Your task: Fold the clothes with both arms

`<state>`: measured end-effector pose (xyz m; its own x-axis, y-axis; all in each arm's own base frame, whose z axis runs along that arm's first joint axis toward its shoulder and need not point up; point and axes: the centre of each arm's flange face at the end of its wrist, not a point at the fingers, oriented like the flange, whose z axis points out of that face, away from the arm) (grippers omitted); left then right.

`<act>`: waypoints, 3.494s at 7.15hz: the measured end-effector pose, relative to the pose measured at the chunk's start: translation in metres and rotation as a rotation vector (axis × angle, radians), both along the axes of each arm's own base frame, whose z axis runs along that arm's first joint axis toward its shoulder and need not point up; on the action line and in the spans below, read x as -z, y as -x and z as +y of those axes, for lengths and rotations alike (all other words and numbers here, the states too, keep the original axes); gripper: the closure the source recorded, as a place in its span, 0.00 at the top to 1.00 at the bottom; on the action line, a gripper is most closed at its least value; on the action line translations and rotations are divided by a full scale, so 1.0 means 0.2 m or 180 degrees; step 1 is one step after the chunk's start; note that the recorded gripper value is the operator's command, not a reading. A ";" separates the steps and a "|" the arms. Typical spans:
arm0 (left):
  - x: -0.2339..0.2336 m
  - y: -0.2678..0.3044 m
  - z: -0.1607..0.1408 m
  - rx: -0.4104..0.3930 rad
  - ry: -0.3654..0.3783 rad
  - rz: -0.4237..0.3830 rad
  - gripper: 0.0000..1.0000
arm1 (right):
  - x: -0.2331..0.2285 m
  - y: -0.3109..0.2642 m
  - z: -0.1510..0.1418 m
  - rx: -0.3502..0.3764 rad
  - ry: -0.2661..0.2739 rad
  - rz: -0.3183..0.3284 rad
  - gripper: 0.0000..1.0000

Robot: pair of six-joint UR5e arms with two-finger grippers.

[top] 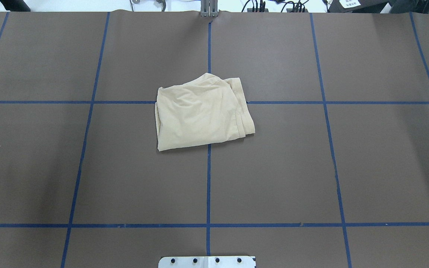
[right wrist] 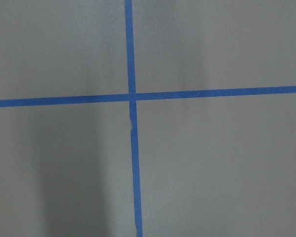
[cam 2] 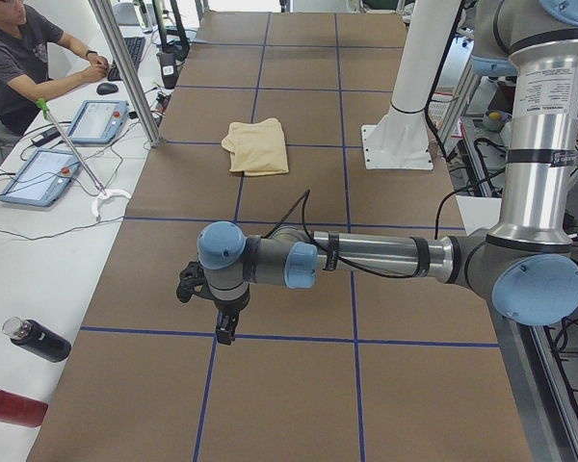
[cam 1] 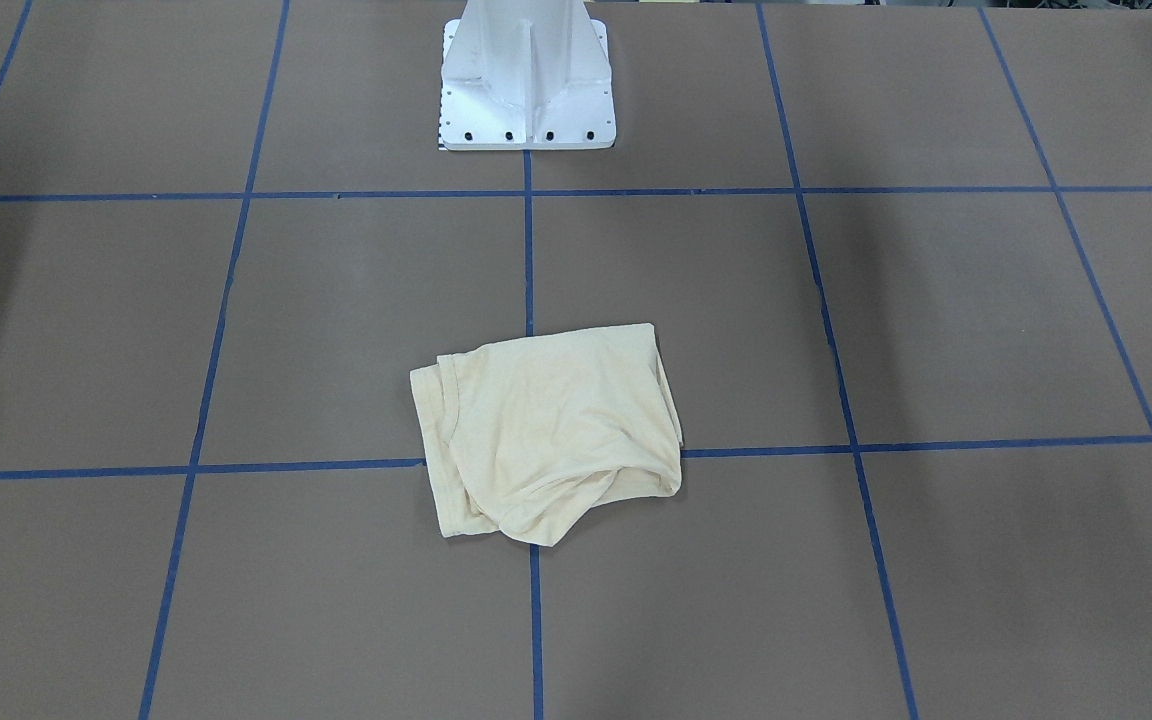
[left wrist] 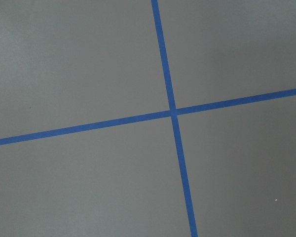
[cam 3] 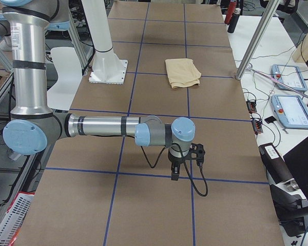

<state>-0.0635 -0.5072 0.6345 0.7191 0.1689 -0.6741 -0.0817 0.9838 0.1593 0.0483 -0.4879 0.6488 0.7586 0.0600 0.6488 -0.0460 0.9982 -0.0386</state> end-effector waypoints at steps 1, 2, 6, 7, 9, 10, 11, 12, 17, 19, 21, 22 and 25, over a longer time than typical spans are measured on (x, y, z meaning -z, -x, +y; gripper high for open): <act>0.00 0.00 0.00 0.0005 0.0008 0.0003 1.00 | 0.00 0.00 0.00 -0.0001 0.0001 0.0002 1.00; 0.00 0.00 0.00 0.0009 0.0019 0.0022 1.00 | 0.00 0.00 0.00 -0.0003 0.0003 0.0003 1.00; 0.01 -0.02 0.00 0.0139 0.0165 0.0133 1.00 | 0.00 0.00 0.00 -0.0004 0.0005 0.0009 1.00; 0.02 -0.02 0.00 0.0244 0.0261 0.0148 1.00 | 0.00 0.00 0.00 -0.0004 0.0005 0.0009 1.00; 0.02 -0.02 0.00 0.0312 0.0334 0.0209 1.00 | 0.00 0.00 0.00 -0.0004 0.0003 0.0010 1.00; 0.02 -0.03 0.00 0.0317 0.0343 0.0224 1.00 | 0.00 0.00 0.00 -0.0004 0.0001 0.0012 1.00; 0.02 -0.03 0.00 0.0319 0.0348 0.0230 1.00 | 0.00 0.00 0.00 -0.0004 0.0000 0.0013 1.00; 0.02 -0.03 0.00 0.0320 0.0349 0.0231 1.00 | 0.00 0.00 0.00 -0.0004 0.0000 0.0014 1.00; 0.02 -0.03 0.00 0.0311 0.0337 0.0231 1.00 | 0.00 0.00 0.00 -0.0005 -0.0011 0.0019 1.00; 0.00 -0.03 0.00 0.0308 0.0344 0.0231 1.00 | 0.00 0.00 0.00 -0.0004 -0.0012 0.0014 1.00; 0.00 -0.03 0.00 0.0308 0.0343 0.0226 1.00 | 0.01 0.00 0.00 -0.0007 -0.0021 0.0006 1.00; 0.00 -0.03 0.00 0.0308 0.0342 0.0220 1.00 | 0.02 0.00 0.00 -0.0007 -0.0022 0.0004 1.00; 0.00 -0.02 0.00 0.0309 0.0340 0.0216 1.00 | 0.02 0.00 0.00 -0.0004 -0.0025 0.0006 1.00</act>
